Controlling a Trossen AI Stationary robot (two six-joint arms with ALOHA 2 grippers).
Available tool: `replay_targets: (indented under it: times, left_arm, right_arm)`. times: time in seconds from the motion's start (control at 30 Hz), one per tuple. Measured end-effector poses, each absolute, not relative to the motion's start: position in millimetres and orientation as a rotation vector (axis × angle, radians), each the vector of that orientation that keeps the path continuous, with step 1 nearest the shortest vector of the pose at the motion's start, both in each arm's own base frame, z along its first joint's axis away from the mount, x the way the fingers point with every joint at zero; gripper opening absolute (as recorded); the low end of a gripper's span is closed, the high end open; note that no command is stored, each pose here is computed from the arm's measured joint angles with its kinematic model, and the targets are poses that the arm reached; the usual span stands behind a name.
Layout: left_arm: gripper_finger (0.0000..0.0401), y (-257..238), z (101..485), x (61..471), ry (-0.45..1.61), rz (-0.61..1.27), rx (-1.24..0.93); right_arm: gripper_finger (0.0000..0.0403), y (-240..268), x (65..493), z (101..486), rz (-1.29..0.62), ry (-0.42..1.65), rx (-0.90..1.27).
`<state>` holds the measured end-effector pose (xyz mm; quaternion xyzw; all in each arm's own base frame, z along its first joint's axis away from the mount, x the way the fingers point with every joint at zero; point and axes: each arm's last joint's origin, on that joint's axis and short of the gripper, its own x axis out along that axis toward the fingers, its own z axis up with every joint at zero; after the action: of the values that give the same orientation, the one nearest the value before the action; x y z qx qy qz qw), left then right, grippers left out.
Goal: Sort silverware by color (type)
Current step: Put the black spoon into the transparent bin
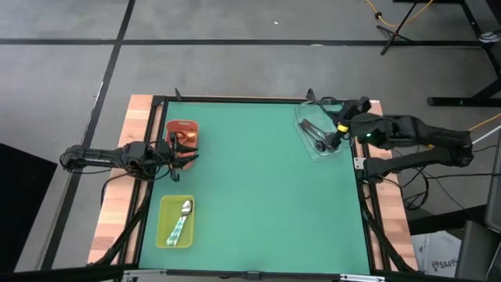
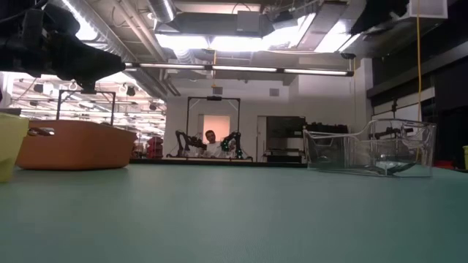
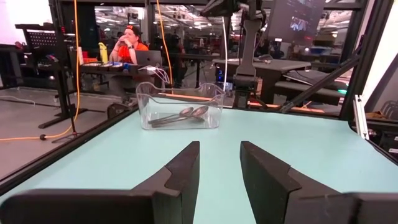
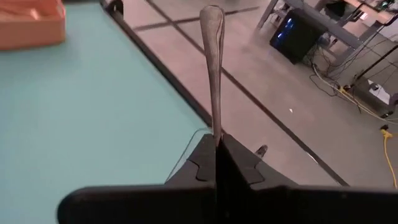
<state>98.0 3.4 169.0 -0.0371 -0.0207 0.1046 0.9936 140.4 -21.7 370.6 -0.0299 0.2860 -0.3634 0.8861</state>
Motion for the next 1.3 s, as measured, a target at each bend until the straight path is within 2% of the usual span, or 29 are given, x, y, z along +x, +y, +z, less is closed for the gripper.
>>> replay_targets:
  times: [0.3, 0.77, 1.07, 1.3]
  left_arm:
    - [0.0110, 3, 169, 98, -0.041, 0.210, -0.075]
    - [0.0110, 3, 169, 98, -0.042, 0.211, -0.076]
    - [0.0110, 3, 169, 98, -0.043, 0.211, -0.076]
    - [0.0110, 3, 169, 98, -0.042, 0.211, -0.076]
  right_arm:
    - [0.0001, -49, 149, 323, -0.874, 0.696, -0.020]
    - [0.0001, -111, 134, 235, -0.860, 0.795, 0.210]
    - [0.0001, -116, 125, 185, -0.800, 0.878, 0.323]
    - [0.0001, -114, 123, 163, -0.794, 0.922, 0.337]
